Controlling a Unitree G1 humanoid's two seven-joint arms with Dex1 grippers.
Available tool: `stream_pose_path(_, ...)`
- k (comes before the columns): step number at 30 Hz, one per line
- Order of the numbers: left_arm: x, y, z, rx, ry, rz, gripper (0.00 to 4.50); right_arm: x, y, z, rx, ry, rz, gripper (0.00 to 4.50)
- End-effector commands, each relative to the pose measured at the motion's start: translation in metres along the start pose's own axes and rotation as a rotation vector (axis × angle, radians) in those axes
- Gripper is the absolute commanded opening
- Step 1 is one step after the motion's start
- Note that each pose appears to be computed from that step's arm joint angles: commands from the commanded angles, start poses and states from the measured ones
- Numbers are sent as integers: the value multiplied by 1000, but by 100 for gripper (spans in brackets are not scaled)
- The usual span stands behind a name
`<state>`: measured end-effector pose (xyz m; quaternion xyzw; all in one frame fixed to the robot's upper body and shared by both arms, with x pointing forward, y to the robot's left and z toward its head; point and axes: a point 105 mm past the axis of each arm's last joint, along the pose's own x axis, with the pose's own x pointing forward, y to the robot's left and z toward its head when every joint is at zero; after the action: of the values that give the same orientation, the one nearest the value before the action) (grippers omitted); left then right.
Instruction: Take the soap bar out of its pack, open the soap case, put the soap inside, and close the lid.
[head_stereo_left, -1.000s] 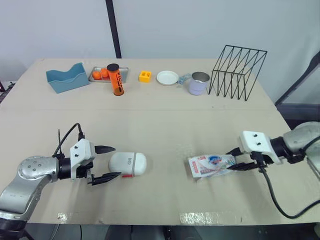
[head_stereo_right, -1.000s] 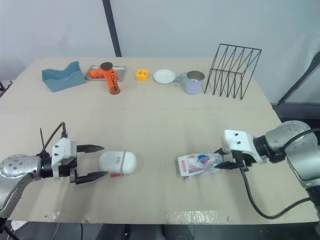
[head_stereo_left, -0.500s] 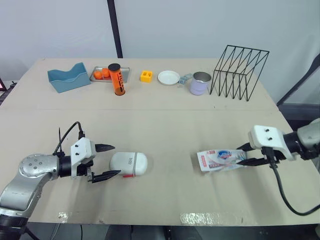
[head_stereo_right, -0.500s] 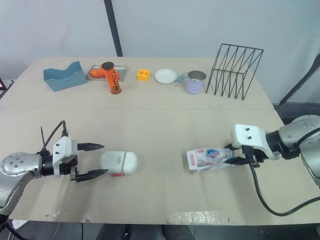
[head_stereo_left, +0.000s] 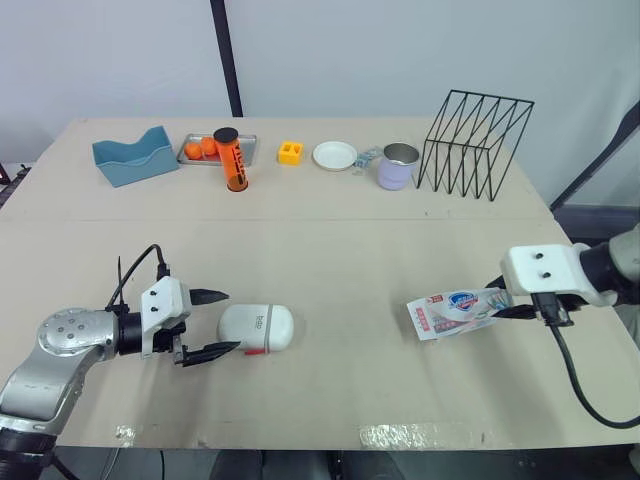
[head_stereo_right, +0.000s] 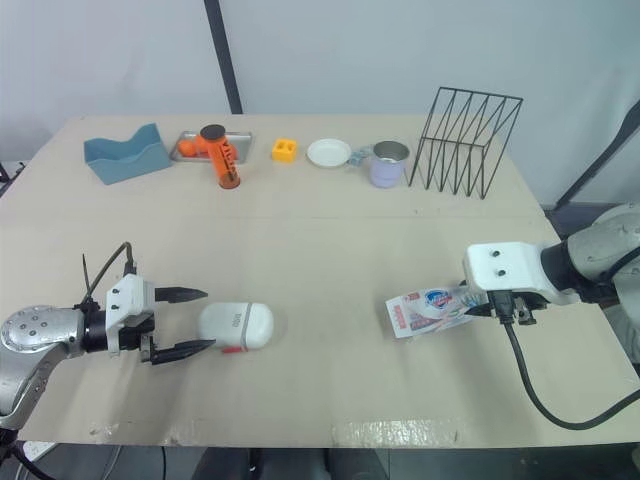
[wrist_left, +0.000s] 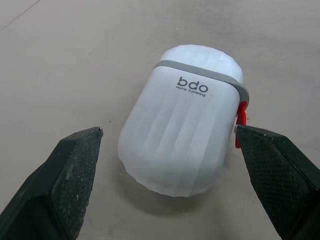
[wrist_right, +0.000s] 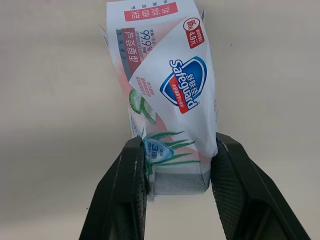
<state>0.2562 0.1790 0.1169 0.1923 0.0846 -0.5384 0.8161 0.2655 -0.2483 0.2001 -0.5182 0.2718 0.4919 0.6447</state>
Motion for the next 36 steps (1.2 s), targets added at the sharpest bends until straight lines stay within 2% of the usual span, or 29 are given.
stream_pose_path(1,-1,1,4,30,-12,8,450,-10,1,18,-59,-16,3,176)
stream_pose_path(3,0,0,5,28,-16,7,450,-7,1,10,-50,-3,9,176)
stream_pose_path(5,0,0,4,30,-16,8,450,-8,-15,6,-24,-6,-94,176)
stream_pose_path(7,0,0,4,30,-17,8,450,-8,8,22,-43,-84,42,176)
stream_pose_path(10,1,1,5,30,-20,11,450,-7,-5,11,-6,-47,-49,176)
stream_pose_path(13,2,0,4,30,-19,8,450,-2,25,12,-32,-54,127,176)
stream_pose_path(15,2,1,4,31,-21,10,450,-2,-2,3,19,-33,-39,176)
stream_pose_path(17,2,1,4,31,-21,9,450,-1,13,10,-3,-64,54,176)
stream_pose_path(20,2,1,3,32,-20,10,450,-1,-3,0,26,-45,-41,176)
stream_pose_path(23,1,3,4,38,-16,11,450,2,25,28,18,-178,128,176)
stream_pose_path(25,2,3,5,40,-16,14,450,3,1,18,51,-137,-13,176)
stream_pose_path(27,2,3,5,42,-12,11,450,2,11,18,37,-138,47,176)
stream_pose_path(30,1,4,4,44,-8,11,450,-4,2,-2,78,-68,-12,176)
stream_pose_path(33,1,5,4,47,-6,13,450,-3,14,-3,95,-66,34,176)
stream_pose_path(36,1,5,4,49,-4,12,450,-7,17,-21,131,-7,28,176)
